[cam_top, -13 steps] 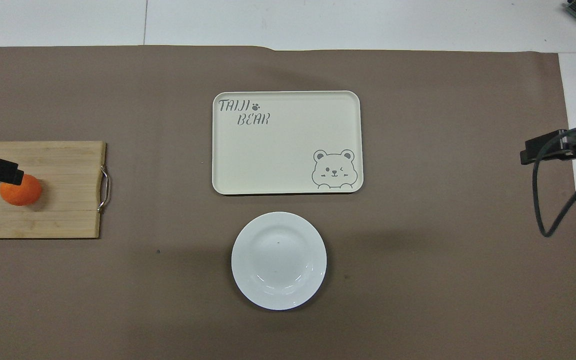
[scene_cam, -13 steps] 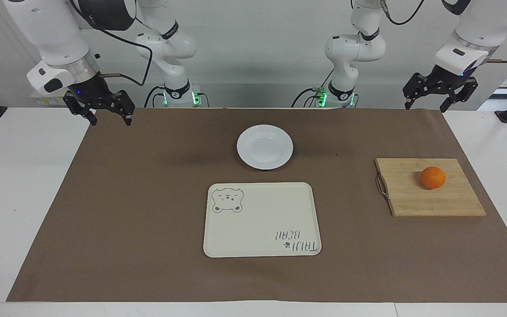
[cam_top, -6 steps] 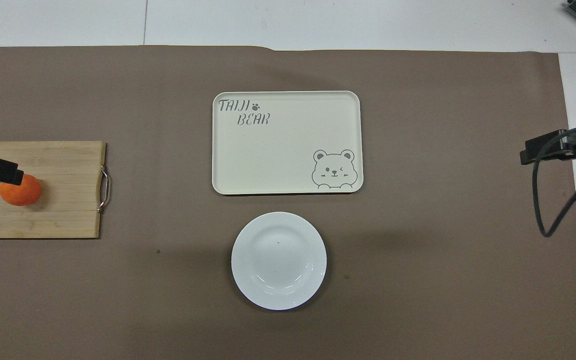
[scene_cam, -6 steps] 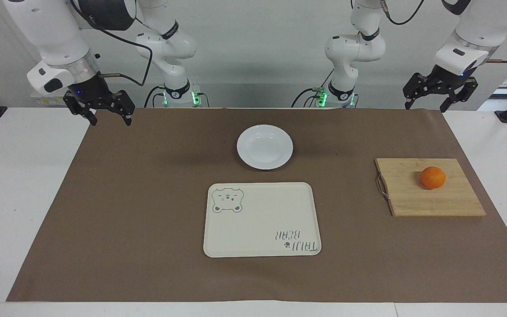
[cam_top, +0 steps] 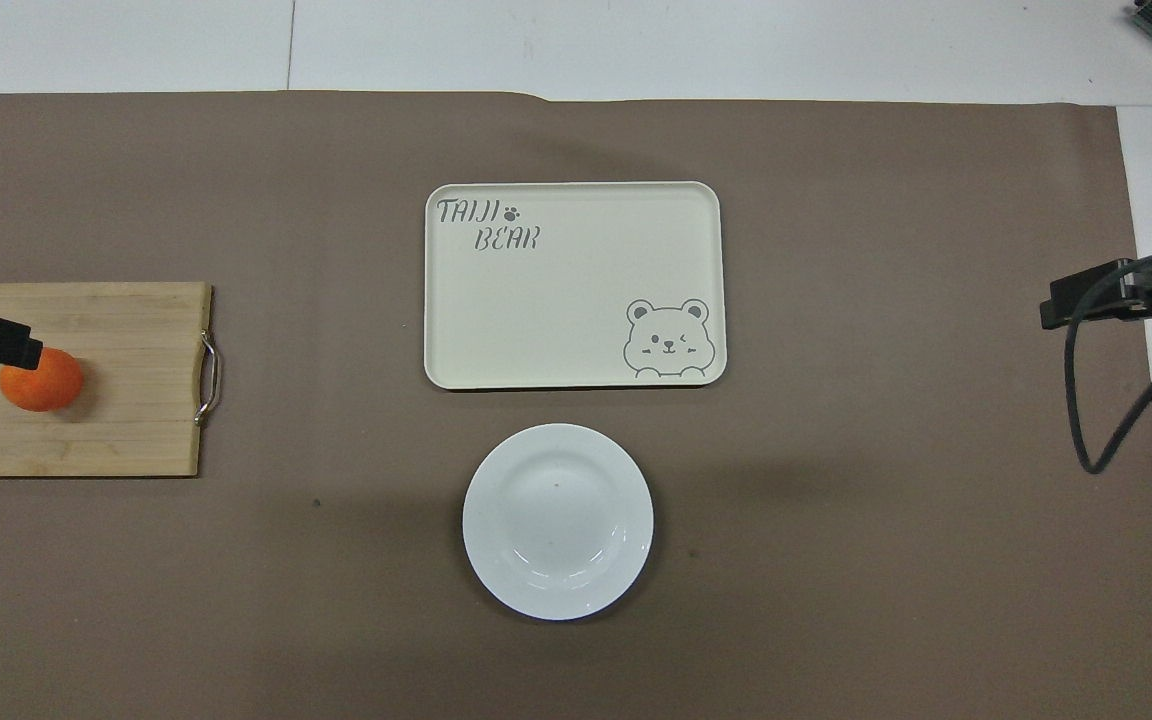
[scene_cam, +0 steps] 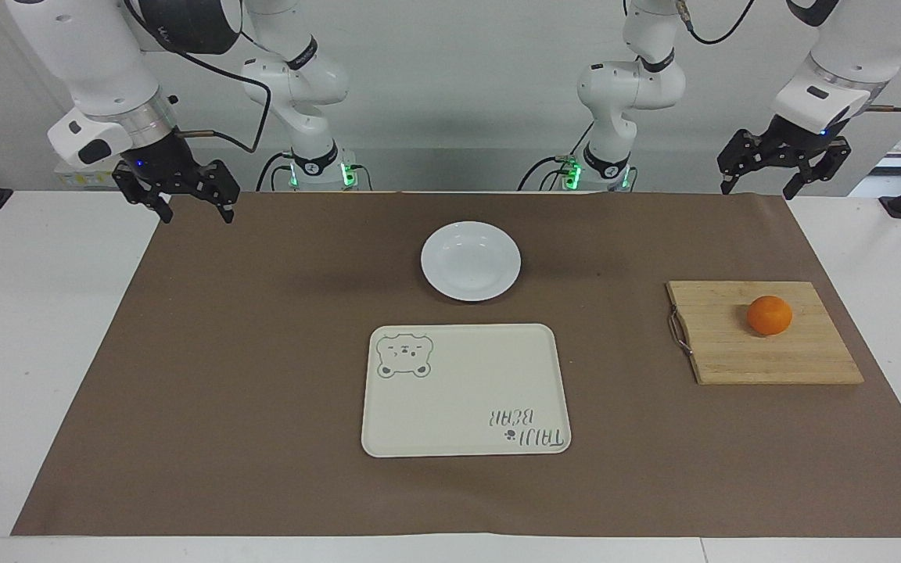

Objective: Place orange and plate with both arms

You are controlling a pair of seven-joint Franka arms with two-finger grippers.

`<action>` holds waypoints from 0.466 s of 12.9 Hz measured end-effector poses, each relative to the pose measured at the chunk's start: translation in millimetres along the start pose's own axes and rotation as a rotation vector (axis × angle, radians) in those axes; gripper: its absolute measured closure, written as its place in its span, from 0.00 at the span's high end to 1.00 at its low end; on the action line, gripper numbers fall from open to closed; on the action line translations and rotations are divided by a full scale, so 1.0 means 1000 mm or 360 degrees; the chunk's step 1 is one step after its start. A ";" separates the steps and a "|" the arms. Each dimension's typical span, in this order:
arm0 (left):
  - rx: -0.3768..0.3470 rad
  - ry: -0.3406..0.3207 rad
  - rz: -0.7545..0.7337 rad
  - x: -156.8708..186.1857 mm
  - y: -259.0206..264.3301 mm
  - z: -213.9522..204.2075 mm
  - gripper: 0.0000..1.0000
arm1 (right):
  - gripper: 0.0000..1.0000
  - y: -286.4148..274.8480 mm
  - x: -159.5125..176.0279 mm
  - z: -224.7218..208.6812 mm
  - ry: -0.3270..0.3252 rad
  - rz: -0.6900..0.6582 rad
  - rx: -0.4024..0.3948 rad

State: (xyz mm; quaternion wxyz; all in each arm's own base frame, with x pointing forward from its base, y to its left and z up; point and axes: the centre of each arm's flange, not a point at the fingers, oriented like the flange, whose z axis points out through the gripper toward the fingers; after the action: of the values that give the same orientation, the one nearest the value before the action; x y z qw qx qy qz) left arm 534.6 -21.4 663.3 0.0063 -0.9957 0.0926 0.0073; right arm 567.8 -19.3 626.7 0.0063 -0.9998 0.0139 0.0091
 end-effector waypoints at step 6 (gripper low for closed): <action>0.0002 0.0020 -0.0028 0.007 -0.012 0.024 1.00 | 1.00 0.000 0.000 0.000 0.0000 0.0000 0.0000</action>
State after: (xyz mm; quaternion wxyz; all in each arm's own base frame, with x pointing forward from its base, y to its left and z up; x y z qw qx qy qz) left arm 543.4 -10.7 639.5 0.0066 -0.9965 0.0838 0.0009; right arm 567.8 -19.3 626.7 0.0063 -0.9998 0.0139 0.0091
